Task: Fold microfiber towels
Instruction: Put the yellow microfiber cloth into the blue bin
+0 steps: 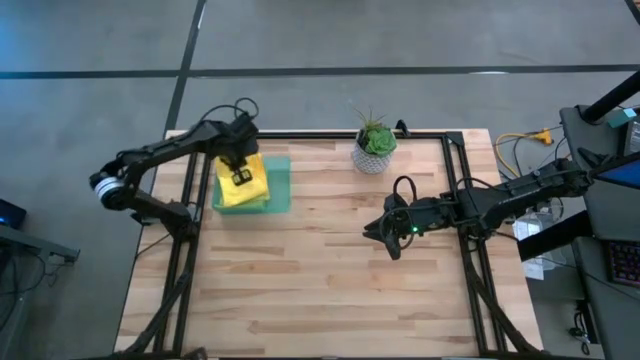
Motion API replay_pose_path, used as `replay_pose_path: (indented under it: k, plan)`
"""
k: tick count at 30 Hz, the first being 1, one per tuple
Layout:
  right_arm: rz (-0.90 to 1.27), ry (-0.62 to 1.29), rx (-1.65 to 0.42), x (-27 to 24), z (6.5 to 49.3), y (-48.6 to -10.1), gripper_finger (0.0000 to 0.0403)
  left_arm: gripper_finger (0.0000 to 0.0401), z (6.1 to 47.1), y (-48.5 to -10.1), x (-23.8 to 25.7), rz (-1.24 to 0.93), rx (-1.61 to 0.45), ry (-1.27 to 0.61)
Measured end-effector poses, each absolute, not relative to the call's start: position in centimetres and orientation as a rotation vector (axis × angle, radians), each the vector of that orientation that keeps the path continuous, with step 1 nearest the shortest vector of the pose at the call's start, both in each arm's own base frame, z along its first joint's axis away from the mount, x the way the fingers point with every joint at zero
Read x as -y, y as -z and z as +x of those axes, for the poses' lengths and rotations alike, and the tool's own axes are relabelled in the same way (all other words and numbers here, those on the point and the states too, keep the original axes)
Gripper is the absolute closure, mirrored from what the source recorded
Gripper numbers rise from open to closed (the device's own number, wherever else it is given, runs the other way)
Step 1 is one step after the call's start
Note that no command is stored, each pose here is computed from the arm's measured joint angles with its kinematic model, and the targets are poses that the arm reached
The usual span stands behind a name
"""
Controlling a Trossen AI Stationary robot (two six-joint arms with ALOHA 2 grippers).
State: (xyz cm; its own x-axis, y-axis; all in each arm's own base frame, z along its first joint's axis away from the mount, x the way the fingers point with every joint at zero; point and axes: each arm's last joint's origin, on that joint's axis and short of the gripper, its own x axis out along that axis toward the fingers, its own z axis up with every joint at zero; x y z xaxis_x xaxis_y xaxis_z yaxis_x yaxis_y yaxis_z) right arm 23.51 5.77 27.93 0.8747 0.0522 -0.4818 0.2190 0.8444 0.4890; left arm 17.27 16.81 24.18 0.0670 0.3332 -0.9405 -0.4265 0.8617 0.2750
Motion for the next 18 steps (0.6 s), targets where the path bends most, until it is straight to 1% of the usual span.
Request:
replay_pose_path:
  k: [2, 6, 12, 18]
  plan:
    - [0.56, 0.096, -0.504, -5.8, 23.5, -27.9, 0.0298, 0.0401, 16.1, -24.0, -16.7, -0.109, -1.398, -0.594]
    - [0.534, 0.093, -0.504, -5.7, 23.5, -27.9, 0.0298, 0.0401, 15.1, -23.5, -16.7, -0.147, -1.323, -0.601]
    - [0.519, 0.089, -0.505, -5.7, 23.5, -27.9, 0.0298, 0.0401, 16.5, -23.7, -17.4, -0.184, -1.14, -0.55]
    - [0.537, 0.093, -0.504, -5.7, 23.5, -27.9, 0.0298, 0.0401, 17.4, -22.4, -17.9, -0.215, -1.155, -0.526]
